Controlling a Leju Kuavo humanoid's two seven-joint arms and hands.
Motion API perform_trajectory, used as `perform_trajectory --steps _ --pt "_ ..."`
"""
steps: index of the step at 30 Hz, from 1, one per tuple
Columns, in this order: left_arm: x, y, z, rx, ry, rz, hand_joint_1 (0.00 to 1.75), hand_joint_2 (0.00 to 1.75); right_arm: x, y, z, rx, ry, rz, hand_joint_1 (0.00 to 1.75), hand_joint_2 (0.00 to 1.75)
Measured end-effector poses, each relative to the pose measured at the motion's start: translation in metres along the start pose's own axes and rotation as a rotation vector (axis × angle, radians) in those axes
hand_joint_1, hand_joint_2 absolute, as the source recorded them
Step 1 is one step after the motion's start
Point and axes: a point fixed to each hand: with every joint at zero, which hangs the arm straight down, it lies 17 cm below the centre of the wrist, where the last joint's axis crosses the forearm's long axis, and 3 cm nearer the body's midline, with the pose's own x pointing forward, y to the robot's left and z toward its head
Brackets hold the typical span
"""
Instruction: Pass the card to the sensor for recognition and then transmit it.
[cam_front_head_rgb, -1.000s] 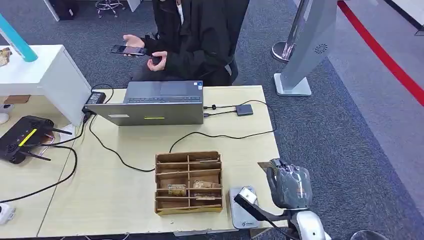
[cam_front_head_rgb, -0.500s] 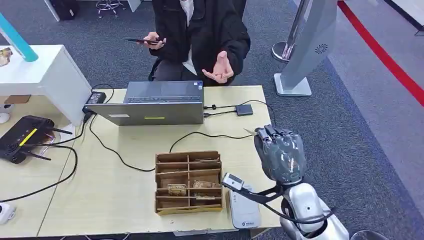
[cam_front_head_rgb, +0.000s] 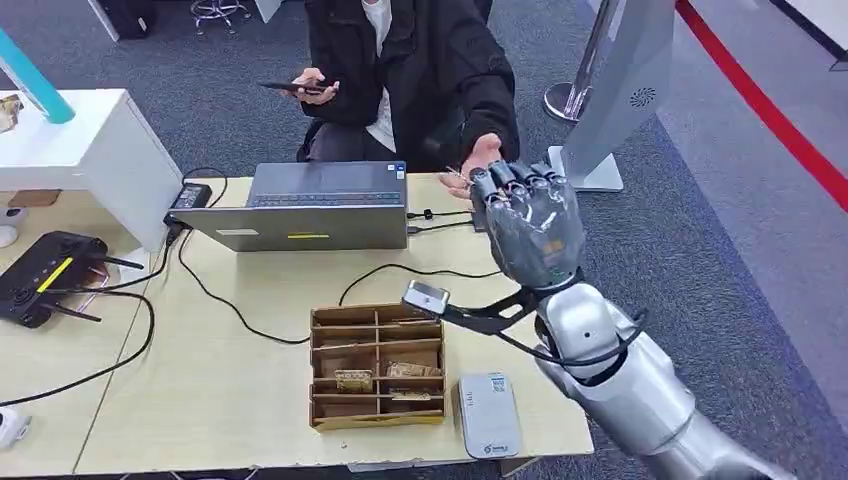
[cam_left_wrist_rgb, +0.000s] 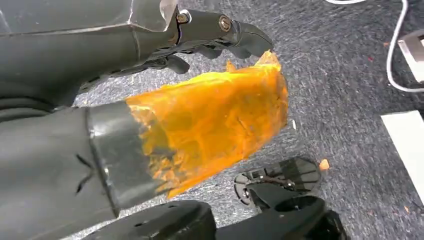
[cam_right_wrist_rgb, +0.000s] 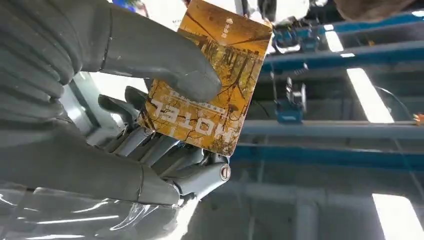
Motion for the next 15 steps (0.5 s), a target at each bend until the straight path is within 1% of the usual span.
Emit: perform_trajectory --steps 6,11,15 --pt "0.013 0.002 -0.003 -0.011 -0.018 -0.032 0.0 0.0 -0.003 0.022 -0.029 0.012 -0.091 0.107 1.75 1.75" --pt "0.019 0.002 -0.004 -0.017 -0.027 -0.057 0.0 0.0 -0.005 0.055 -0.033 0.075 -0.166 0.193 1.75 1.75" --pt "0.022 0.001 -0.004 -0.022 -0.031 -0.062 0.0 0.0 -0.013 0.077 -0.03 0.127 -0.189 0.231 1.75 1.75"
